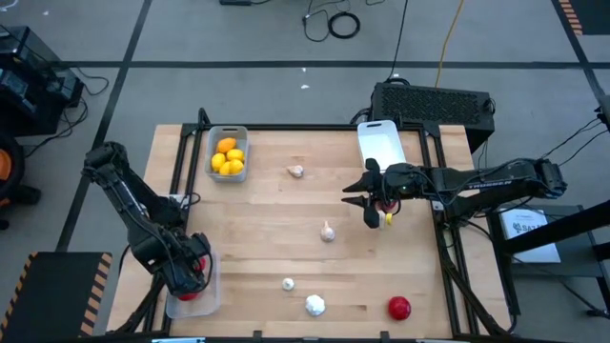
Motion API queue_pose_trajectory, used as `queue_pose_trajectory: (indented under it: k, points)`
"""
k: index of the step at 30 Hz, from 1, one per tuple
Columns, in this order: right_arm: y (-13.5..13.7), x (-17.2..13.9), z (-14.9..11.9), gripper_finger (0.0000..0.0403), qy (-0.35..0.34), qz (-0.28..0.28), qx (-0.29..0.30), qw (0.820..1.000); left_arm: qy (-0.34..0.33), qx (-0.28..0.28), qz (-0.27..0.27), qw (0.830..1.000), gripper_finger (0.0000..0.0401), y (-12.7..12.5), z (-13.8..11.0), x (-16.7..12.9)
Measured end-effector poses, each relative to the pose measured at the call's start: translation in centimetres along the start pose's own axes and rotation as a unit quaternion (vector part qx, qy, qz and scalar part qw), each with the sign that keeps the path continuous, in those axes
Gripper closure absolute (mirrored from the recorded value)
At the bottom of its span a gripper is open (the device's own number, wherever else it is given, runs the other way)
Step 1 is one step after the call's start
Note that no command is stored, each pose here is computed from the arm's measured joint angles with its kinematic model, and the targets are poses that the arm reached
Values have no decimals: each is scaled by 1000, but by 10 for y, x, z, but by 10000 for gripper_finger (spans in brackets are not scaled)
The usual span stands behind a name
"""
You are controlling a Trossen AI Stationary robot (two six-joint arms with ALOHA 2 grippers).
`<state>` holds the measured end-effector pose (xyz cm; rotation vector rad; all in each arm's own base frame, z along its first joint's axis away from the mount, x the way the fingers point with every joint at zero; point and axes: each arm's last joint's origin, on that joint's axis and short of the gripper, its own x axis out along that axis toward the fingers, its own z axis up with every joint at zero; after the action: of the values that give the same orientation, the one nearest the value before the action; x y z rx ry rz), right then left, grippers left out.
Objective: Sort produce into baskets
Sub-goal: Put the red tomato into the transparent bin
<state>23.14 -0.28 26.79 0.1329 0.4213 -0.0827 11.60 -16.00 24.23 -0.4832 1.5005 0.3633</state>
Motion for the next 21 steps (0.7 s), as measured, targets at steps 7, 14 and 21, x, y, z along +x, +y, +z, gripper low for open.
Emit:
queue_pose_trajectory:
  k: [7, 14, 21]
  points:
    - [0, 0, 0, 287, 0, 0, 1, 1000, -5, 0, 0, 1000, 48, 0, 0, 0]
    - [0, 0, 0, 287, 0, 0, 1, 1000, -7, -8, 3, 1000, 48, 1, 3, 0]
    - [0, 0, 0, 287, 0, 0, 1, 1000, -29, -39, 19, 999, 48, 4, 12, 0]
